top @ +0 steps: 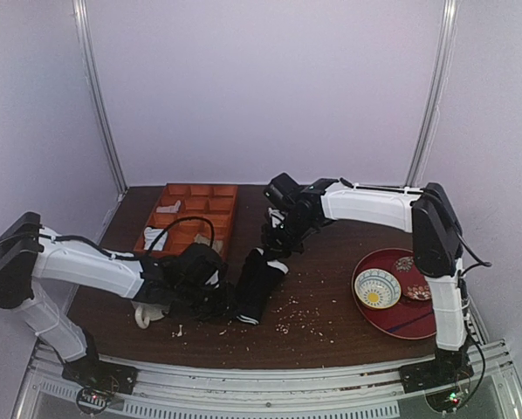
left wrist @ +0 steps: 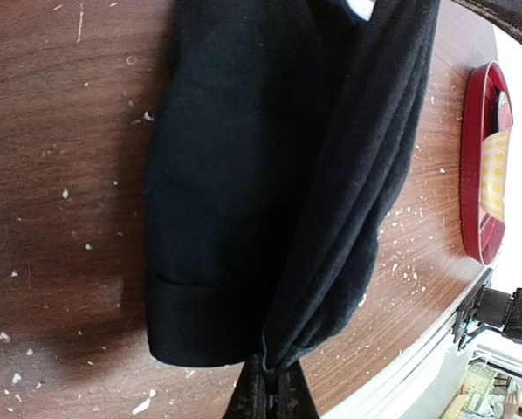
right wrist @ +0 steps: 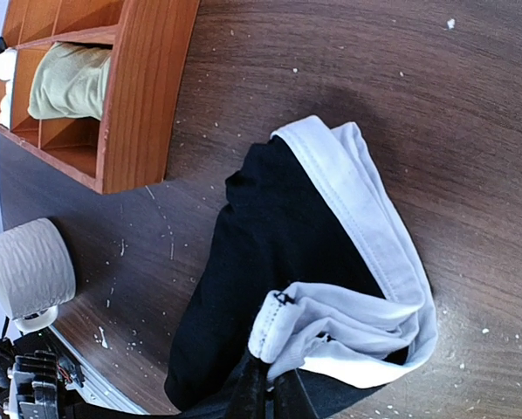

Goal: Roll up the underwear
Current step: Fold the underwear at the center of the board.

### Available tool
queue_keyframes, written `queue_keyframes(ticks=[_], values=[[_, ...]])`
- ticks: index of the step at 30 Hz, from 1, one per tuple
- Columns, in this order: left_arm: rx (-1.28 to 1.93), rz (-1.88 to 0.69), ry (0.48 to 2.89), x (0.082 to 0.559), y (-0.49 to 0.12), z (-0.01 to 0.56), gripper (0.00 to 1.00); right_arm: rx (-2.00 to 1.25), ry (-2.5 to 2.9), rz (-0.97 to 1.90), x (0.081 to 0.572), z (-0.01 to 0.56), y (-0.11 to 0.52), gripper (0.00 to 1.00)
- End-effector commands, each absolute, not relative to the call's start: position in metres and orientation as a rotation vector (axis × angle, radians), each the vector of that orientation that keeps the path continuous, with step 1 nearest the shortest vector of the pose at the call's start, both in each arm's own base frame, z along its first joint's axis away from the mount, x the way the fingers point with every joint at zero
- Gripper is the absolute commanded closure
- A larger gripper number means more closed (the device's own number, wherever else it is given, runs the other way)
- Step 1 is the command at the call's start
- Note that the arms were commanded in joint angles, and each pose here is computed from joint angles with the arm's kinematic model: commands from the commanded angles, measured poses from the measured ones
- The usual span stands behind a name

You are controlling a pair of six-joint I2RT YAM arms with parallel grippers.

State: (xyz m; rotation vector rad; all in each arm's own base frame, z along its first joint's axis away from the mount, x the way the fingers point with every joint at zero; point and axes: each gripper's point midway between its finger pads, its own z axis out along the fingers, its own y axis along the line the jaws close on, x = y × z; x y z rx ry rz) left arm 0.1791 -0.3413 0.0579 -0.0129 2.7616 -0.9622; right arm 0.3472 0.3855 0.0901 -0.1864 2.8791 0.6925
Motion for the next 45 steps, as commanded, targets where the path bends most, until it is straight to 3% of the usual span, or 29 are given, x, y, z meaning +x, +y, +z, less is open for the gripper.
queue_keyframes(ticks=[1,45], values=[[-0.003,-0.950,2.815,0.171,-0.336,0.045,1.00,-0.197,2.870,0.631,0.360,0.088,0.384,1.00],[-0.065,-0.860,2.805,0.193,-0.319,0.042,1.00,-0.168,2.773,0.905,0.399,0.081,0.443,1.00]])
